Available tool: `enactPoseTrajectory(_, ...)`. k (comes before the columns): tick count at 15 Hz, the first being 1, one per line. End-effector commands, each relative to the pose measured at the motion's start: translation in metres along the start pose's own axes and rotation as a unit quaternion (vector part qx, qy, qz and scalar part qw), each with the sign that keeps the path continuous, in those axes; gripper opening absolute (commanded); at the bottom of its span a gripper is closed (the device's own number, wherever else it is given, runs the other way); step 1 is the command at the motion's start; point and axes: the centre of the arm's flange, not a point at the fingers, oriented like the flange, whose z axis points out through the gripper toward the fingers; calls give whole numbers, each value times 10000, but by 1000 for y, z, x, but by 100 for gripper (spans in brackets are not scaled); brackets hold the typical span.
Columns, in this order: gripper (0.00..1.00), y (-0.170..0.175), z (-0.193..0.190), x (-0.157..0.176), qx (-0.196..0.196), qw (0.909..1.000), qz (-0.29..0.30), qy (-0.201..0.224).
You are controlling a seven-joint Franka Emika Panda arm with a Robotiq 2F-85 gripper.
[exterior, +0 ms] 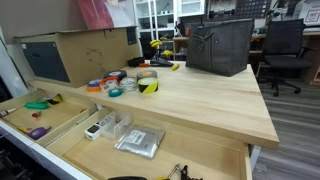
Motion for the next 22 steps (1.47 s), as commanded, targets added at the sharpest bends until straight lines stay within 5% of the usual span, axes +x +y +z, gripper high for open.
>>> enactPoseTrajectory(1, 100, 0, 0, 0, 0, 10000, 0, 1)
enactPoseTrajectory(15, 100, 0, 0, 0, 0, 10000, 0, 1)
enactPoseTrajectory(22, 100, 8, 15, 76, -217, 9995, 186, -157)
